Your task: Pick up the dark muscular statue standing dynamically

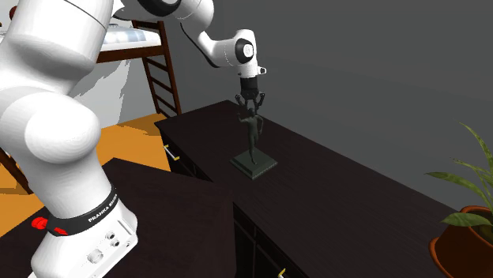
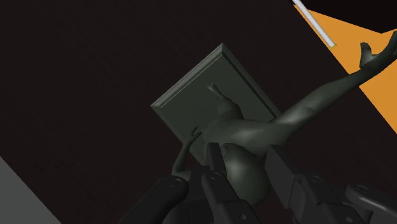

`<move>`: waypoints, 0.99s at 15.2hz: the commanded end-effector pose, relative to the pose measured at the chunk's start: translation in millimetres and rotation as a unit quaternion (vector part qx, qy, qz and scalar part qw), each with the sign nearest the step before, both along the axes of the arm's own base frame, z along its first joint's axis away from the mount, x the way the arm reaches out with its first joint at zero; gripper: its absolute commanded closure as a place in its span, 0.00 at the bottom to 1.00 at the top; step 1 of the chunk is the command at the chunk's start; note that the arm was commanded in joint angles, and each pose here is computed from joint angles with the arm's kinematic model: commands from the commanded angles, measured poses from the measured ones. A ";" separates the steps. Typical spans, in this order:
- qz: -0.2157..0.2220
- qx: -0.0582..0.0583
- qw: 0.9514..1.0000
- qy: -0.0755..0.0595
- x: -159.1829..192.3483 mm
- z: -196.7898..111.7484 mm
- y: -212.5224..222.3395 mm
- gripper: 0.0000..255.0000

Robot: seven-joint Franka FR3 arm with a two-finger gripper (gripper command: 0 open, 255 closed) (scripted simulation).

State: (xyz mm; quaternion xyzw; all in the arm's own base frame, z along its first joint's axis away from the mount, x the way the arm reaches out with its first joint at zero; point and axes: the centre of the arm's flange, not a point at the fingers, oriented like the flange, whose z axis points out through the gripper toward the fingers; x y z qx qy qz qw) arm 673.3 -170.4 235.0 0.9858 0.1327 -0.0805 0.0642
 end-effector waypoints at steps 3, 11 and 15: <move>0.000 0.000 1.000 0.000 -0.1 -0.2 0.1 1.00; 0.000 0.000 1.000 0.000 0.4 20.3 0.3 1.00; 0.000 0.000 1.000 0.000 0.4 41.5 0.3 1.00</move>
